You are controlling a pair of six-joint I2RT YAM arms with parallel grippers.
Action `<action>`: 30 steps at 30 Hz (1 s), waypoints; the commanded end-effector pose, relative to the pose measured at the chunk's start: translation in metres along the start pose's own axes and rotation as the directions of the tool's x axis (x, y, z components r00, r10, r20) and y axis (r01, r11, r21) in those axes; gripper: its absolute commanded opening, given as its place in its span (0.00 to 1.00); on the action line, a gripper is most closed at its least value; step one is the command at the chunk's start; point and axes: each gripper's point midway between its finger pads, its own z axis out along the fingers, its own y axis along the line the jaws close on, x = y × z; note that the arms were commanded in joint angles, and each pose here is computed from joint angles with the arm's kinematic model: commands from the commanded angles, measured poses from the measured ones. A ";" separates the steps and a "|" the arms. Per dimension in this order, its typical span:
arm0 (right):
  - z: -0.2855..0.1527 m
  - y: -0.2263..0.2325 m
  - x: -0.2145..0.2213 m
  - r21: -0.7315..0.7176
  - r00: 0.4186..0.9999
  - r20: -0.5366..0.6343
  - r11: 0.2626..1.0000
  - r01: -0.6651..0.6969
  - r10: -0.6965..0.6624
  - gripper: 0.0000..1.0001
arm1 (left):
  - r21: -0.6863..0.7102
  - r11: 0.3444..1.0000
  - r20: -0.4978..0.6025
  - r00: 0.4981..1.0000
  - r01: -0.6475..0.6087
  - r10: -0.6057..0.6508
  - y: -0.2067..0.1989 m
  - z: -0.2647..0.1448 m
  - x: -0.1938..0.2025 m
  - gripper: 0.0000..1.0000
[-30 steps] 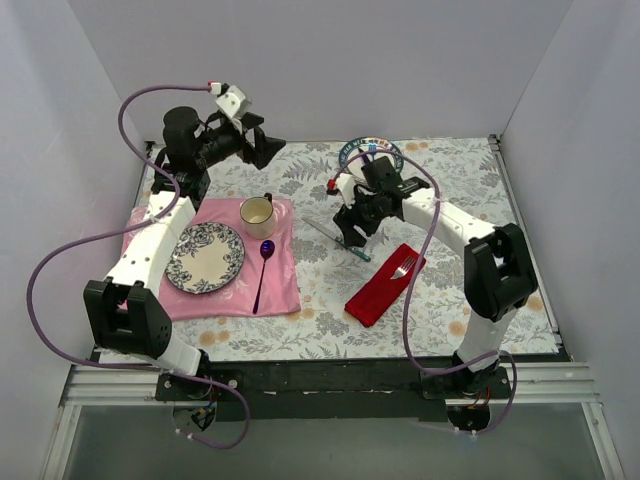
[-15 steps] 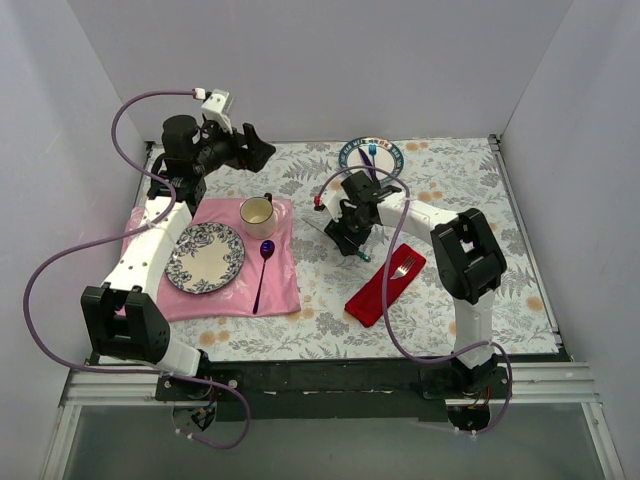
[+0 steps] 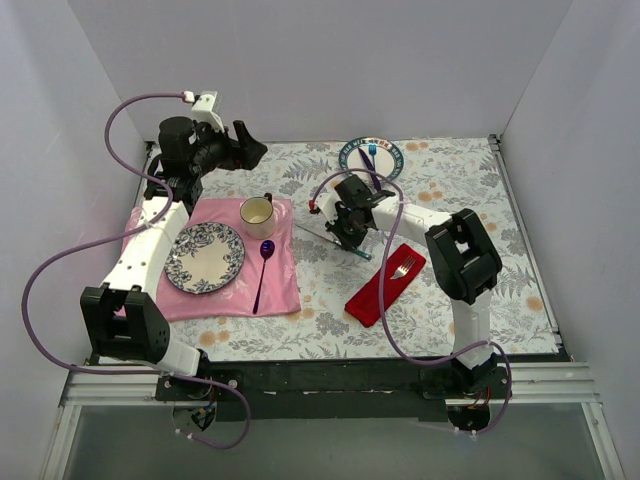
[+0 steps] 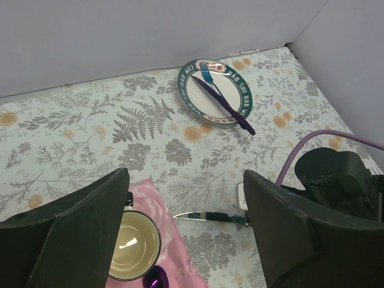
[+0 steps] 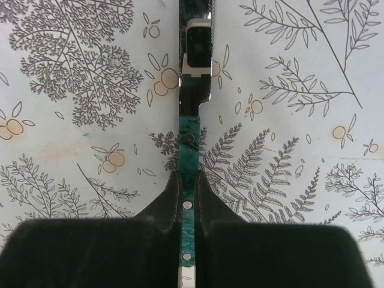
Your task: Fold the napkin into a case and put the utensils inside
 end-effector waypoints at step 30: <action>-0.358 0.004 -0.175 -0.638 0.534 0.699 0.752 0.163 0.476 0.01 | 0.758 0.613 -0.012 0.946 0.221 -0.325 -0.198 -0.014 -0.051 0.58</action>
